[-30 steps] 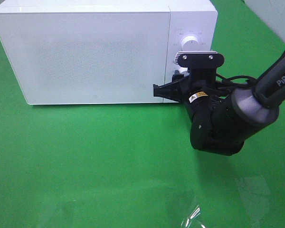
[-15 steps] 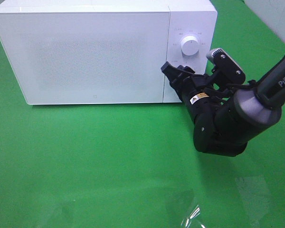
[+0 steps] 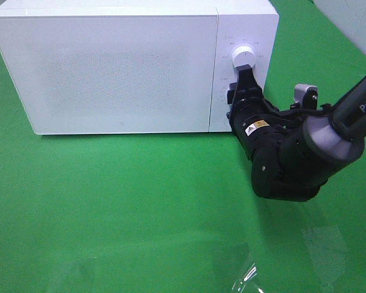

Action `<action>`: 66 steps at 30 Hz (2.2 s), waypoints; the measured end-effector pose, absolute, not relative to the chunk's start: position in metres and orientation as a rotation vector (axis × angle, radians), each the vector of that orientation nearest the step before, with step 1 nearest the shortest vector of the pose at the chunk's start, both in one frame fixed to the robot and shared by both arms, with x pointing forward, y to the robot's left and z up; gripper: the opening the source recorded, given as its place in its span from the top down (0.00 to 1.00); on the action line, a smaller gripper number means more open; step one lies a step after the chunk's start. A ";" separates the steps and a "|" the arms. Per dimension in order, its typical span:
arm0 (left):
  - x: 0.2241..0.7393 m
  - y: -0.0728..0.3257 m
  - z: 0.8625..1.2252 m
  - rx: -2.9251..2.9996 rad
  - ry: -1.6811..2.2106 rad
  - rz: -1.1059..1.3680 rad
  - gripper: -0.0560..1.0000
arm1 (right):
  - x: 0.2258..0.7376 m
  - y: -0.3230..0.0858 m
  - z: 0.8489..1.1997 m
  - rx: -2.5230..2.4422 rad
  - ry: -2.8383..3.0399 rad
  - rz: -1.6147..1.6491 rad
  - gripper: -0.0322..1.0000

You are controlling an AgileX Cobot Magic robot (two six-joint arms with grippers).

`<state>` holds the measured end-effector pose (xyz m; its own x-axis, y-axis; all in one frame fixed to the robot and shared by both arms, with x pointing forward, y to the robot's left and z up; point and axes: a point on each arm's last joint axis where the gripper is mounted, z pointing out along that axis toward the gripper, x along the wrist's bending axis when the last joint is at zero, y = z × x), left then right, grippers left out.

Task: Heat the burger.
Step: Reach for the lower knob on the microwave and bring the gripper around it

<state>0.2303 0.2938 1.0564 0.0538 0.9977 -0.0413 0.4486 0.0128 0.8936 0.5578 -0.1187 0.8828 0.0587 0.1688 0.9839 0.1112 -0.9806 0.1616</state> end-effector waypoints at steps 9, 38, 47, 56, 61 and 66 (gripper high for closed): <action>0.230 0.294 1.056 1.547 1.504 0.885 0.03 | 0.558 -0.119 0.883 2.375 0.071 2.198 0.55; 0.230 0.294 1.056 1.547 1.504 0.885 0.03 | 0.558 -0.119 0.883 2.371 0.078 2.198 0.55; 0.230 0.294 1.056 1.547 1.504 0.885 0.03 | 0.558 -0.119 0.883 2.352 0.107 2.180 0.55; 0.230 0.294 1.056 1.547 1.504 0.885 0.03 | 0.557 -0.105 0.888 2.342 0.271 2.236 0.45; 0.230 0.294 1.056 1.548 1.505 0.886 0.03 | 0.557 -0.103 0.889 2.328 0.313 2.230 0.37; 0.230 0.294 1.056 1.548 1.505 0.886 0.03 | 0.556 -0.101 0.893 2.343 0.411 2.171 0.31</action>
